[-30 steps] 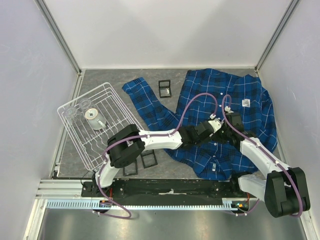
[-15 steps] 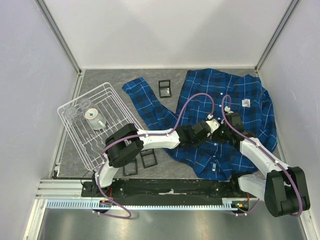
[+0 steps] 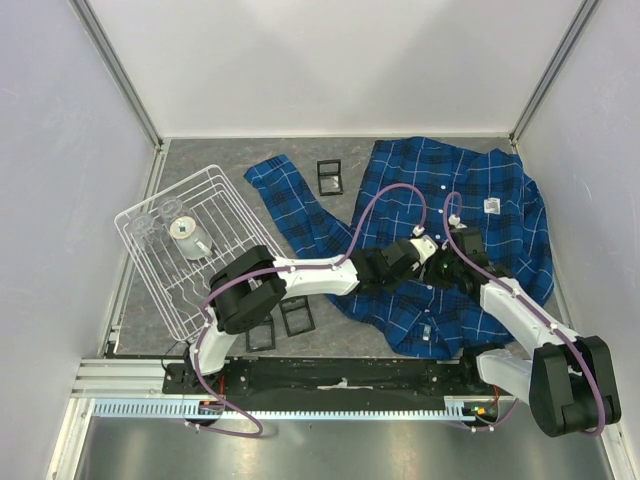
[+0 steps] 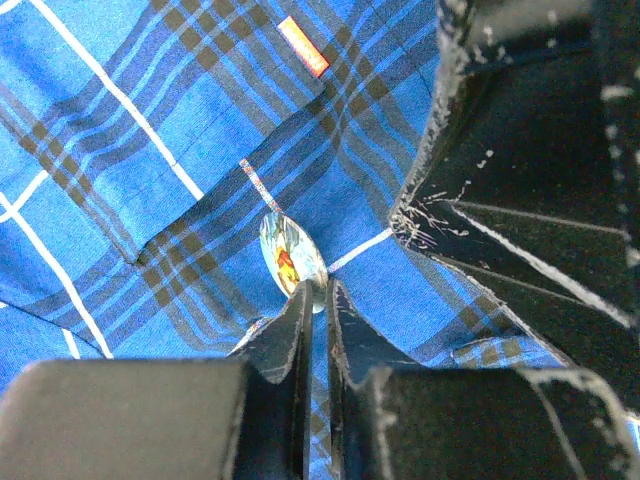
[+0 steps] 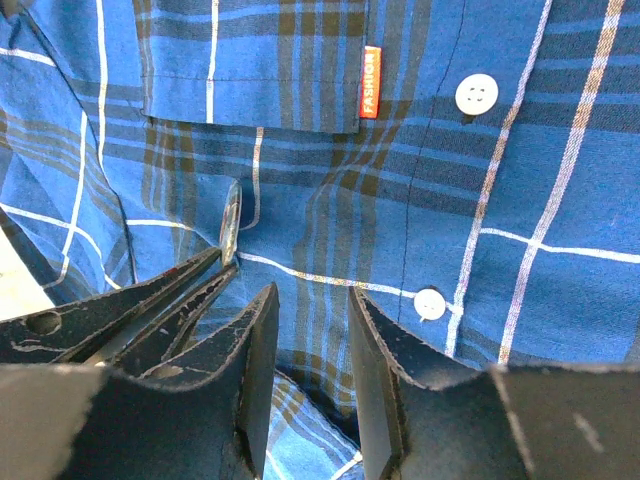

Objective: Remove the brooch from the garment
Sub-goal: Remove the brooch from the clothes.

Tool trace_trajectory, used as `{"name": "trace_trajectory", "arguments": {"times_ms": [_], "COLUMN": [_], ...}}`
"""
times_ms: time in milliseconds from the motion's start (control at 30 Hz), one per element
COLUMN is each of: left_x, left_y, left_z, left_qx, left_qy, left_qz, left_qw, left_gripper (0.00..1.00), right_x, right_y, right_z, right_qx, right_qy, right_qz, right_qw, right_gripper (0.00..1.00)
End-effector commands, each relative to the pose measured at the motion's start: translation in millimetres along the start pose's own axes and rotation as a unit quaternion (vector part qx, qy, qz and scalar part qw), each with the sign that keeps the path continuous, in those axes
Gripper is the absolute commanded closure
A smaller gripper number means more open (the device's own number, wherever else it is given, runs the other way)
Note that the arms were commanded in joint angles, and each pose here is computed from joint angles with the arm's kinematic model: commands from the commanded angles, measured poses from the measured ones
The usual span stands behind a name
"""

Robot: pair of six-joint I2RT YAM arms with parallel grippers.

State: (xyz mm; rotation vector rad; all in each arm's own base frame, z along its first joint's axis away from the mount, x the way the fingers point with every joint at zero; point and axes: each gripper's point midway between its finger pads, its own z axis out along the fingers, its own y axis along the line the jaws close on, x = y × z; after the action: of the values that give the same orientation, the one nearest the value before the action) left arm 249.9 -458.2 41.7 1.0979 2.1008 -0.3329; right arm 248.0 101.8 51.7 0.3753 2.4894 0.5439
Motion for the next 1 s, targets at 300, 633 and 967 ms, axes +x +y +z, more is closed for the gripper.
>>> {"name": "trace_trajectory", "arguments": {"times_ms": [300, 633, 967], "left_x": [-37.7, -31.3, -13.8], "left_y": [-9.6, -22.7, 7.7], "left_z": [-34.5, -42.8, -21.5], "left_qx": [0.058, 0.155, 0.217], "left_qy": [-0.04, -0.015, -0.003], "left_qz": [-0.047, -0.098, -0.195], "left_qw": [0.996, 0.983, 0.957], "left_gripper": [0.98, 0.98, 0.98], "right_x": [-1.2, -1.8, 9.4], "right_y": [13.8, 16.1, 20.3], "right_z": [4.7, 2.2, 9.0], "right_qx": [-0.047, -0.051, -0.074], "right_qy": [0.0, -0.003, 0.017], "right_qz": [-0.027, -0.026, -0.028], "right_qw": [0.999, 0.998, 0.997], "right_gripper": [0.59, 0.61, 0.66]}}
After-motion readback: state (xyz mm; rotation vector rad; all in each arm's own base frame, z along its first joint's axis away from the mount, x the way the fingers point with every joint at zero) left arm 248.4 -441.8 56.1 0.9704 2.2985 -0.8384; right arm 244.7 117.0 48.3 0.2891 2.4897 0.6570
